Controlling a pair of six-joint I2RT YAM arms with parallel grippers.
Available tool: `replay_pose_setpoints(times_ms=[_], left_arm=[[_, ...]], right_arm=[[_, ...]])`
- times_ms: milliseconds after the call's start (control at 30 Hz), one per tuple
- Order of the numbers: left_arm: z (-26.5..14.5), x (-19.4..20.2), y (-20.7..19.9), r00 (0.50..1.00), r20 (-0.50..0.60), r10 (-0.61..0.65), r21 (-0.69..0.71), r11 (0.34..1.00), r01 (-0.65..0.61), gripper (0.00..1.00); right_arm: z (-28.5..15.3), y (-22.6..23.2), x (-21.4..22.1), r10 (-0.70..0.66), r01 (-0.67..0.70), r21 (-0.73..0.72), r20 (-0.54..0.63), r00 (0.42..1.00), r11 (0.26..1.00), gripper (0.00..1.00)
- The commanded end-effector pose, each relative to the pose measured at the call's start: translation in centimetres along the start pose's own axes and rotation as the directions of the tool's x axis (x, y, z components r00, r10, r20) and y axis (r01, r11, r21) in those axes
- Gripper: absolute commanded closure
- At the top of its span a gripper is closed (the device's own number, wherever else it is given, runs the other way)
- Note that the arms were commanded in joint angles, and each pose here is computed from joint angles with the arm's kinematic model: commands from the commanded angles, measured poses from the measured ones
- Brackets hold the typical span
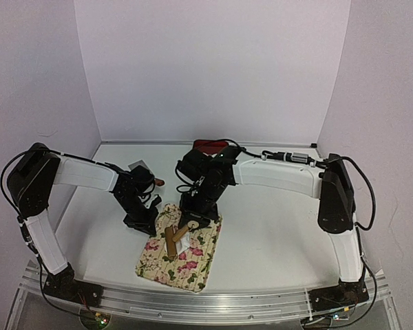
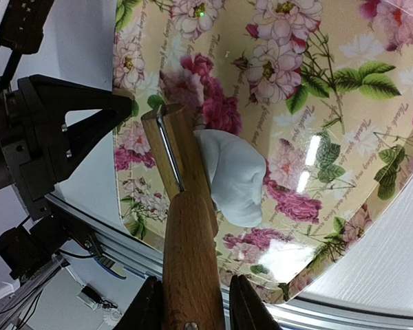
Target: Roll out the dumpling wrappers from the dough
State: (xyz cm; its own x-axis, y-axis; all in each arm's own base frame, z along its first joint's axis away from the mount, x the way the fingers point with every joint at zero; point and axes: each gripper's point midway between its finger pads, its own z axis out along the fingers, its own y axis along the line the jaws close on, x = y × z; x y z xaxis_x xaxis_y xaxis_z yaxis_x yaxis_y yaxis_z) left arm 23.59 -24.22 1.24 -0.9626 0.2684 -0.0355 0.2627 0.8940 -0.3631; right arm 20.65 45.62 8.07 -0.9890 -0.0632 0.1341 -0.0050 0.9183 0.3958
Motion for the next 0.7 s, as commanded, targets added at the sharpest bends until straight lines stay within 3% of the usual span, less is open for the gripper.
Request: replay_pose_setpoints(times_ms=[0,200,667], left_arm=[[-0.6,-0.9,-0.7,0.996,0.052,0.072,-0.008,0.997,-0.072,1.0],[-0.6,-0.6,-0.8,0.997,0.051,0.065,0.005,0.998,-0.066,1.0],[-0.4,-0.5,-0.9,0.997,0.042,0.063,0.011,0.998,-0.063,1.0]], right_arm=[[6.9,-15.8,2.0,0.036,0.003,0.621,-0.049,0.998,0.784,1.0],[8.7,-15.7,2.9,0.036,0.03,0.596,-0.099,0.994,0.802,1.0],[8.5,-14.3,2.0,0.003,0.045,0.577,-0.082,0.997,0.815,1.0]])
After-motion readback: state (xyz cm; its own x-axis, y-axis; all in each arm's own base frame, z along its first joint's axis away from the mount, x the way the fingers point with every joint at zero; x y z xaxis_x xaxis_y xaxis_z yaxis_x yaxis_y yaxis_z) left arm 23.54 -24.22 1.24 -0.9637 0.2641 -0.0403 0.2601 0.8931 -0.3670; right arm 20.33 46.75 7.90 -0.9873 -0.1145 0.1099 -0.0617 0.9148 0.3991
